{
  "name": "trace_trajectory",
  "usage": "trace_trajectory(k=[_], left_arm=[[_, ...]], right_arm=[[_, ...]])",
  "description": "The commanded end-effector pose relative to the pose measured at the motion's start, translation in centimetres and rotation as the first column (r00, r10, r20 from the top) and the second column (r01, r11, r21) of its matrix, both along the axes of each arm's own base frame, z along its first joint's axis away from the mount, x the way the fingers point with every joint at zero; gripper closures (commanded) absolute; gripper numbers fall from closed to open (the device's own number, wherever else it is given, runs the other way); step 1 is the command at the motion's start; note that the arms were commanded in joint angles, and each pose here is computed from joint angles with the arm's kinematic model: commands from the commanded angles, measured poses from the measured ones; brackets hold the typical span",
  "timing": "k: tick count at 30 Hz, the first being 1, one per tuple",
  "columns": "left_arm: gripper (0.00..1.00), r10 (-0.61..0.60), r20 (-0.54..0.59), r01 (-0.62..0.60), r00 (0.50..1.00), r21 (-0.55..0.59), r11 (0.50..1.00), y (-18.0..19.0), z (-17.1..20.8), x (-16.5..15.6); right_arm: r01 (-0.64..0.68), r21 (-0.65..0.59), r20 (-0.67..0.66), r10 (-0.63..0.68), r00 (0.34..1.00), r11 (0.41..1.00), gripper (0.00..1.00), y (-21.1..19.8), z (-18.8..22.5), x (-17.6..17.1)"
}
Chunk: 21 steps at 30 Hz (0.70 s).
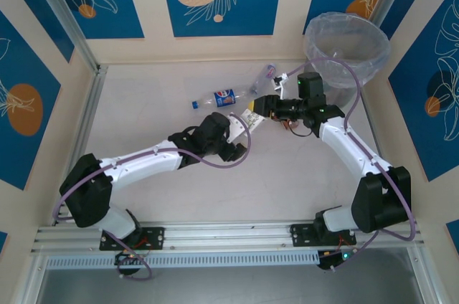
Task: Put the plastic bottles in the bin
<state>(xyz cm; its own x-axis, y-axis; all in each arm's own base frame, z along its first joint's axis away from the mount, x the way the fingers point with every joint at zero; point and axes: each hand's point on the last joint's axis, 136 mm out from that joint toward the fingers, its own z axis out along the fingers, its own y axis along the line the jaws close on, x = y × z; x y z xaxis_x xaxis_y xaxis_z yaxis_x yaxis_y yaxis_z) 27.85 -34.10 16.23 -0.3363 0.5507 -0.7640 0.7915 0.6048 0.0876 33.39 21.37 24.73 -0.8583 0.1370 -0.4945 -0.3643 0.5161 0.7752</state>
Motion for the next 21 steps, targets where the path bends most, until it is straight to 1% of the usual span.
trace_trajectory(k=[1,2,6,10,12,14,17,21], left_arm=[[0.08,-0.066,0.03,0.07,0.997,-0.134,0.989,-1.4,3.6,-0.8],[0.01,-0.07,0.034,0.074,0.997,-0.134,0.988,-1.3,3.7,-0.9],[0.01,-0.071,0.06,0.08,0.996,-0.156,0.985,-0.8,4.4,-1.1],[0.01,-0.018,0.113,0.047,0.993,-0.254,0.966,0.5,6.3,-1.0],[0.01,0.064,0.133,-0.021,0.989,-0.304,0.953,2.0,6.8,-0.1],[0.01,0.155,0.131,-0.103,0.979,-0.339,0.935,3.7,7.2,1.0],[0.01,0.268,0.116,-0.213,0.957,-0.351,0.912,6.0,6.8,2.3],[0.01,0.345,0.096,-0.295,0.934,-0.338,0.894,7.8,6.1,3.0]], right_arm=[[0.034,0.005,0.048,-0.034,0.998,0.999,0.6,-1.0,1.9,-0.1],[0.044,0.0,0.058,-0.044,0.997,0.999,0.61,-1.3,2.3,-0.2],[0.088,-0.021,0.101,-0.085,0.991,0.996,0.61,-2.4,3.6,0.0],[0.141,-0.084,0.173,-0.125,0.977,0.986,0.62,-4.0,5.4,0.4],[0.184,-0.137,0.228,-0.15,0.962,0.973,0.61,-5.1,6.4,0.7],[0.254,-0.194,0.29,-0.192,0.938,0.948,0.62,-6.7,7.9,1.3],[0.356,-0.257,0.374,-0.247,0.894,0.898,0.62,-9.2,10.2,2.2],[0.469,-0.276,0.479,-0.304,0.824,0.839,0.62,-11.8,13.7,3.4]])
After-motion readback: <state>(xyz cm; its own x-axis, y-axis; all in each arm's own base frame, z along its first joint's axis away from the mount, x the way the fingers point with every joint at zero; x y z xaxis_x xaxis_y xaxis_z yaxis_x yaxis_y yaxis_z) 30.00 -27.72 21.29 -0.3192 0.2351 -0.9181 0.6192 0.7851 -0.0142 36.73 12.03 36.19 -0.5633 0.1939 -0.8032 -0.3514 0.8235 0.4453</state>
